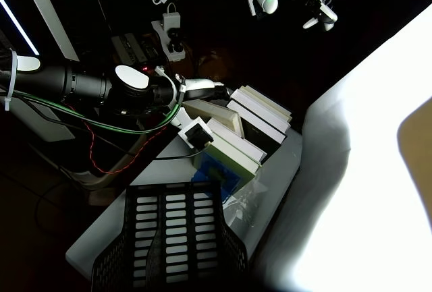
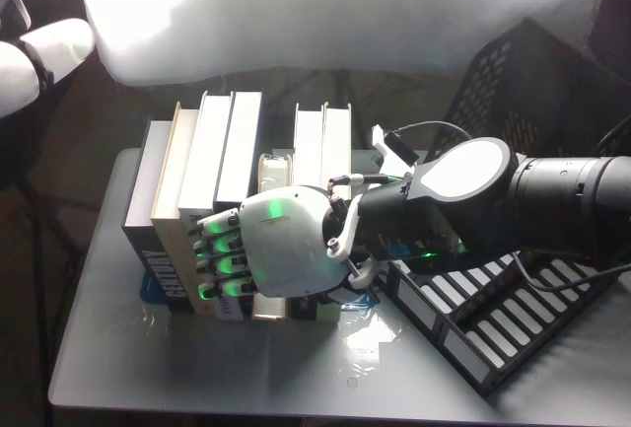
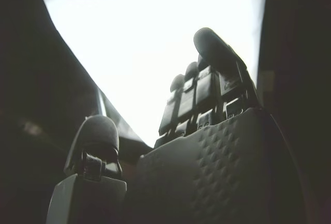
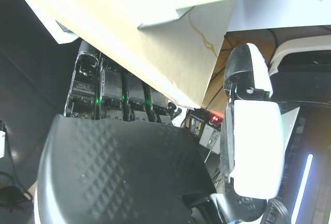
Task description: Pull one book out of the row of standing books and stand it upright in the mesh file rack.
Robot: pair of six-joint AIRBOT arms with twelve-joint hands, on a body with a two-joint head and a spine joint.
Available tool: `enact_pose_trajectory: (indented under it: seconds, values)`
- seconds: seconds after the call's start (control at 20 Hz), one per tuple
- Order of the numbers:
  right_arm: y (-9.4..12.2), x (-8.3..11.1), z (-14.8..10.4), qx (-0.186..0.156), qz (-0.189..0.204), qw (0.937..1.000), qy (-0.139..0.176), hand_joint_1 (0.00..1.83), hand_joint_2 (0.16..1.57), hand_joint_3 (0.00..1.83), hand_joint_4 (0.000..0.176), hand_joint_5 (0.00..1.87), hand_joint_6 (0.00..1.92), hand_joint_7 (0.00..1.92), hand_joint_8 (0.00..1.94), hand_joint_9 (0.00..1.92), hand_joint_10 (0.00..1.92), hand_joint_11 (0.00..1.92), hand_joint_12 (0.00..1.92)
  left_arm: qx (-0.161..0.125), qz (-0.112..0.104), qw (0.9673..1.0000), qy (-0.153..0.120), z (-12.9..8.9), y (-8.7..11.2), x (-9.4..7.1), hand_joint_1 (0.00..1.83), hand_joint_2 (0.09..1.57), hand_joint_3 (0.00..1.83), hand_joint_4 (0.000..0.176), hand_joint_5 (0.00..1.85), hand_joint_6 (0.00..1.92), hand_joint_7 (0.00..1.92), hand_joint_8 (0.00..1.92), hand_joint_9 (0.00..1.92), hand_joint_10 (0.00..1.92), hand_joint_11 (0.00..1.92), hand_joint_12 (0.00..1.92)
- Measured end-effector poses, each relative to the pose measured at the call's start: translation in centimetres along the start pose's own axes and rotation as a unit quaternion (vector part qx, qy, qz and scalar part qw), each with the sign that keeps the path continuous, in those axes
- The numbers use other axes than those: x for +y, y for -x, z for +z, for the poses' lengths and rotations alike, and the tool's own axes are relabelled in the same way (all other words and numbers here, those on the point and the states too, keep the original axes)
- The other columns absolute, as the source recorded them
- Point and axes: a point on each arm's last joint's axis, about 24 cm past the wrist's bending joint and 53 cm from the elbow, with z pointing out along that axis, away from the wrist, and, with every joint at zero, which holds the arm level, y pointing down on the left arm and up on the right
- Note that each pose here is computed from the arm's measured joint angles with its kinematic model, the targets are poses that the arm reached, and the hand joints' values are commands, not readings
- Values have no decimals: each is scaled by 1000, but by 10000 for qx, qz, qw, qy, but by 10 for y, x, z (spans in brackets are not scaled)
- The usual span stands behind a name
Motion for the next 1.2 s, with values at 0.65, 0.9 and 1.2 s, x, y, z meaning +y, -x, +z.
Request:
enact_pose_trajectory:
  seconds: [0.65,0.9,1.2]
  values:
    - [-6,-12,-7,-10,325,9994,-122,758,1049,4,0,132,4,156,1,169,0,0,734,312,149,9986,-404,31,-15,-31,0,1479,5,40,32,40,109,101,0,614,0,1581]
    - [-6,-15,-9,-28,443,9989,-178,758,1049,4,0,132,4,156,1,169,0,0,734,306,140,9987,-394,31,-15,-31,0,1436,23,113,1,0,35,86,0,398,0,1253]
    - [-7,-17,-9,-25,482,9986,-208,758,1050,4,0,132,3,156,1,169,0,0,734,304,141,9987,-392,31,-15,-31,0,1447,0,99,42,20,227,306,104,1100,37,1776]
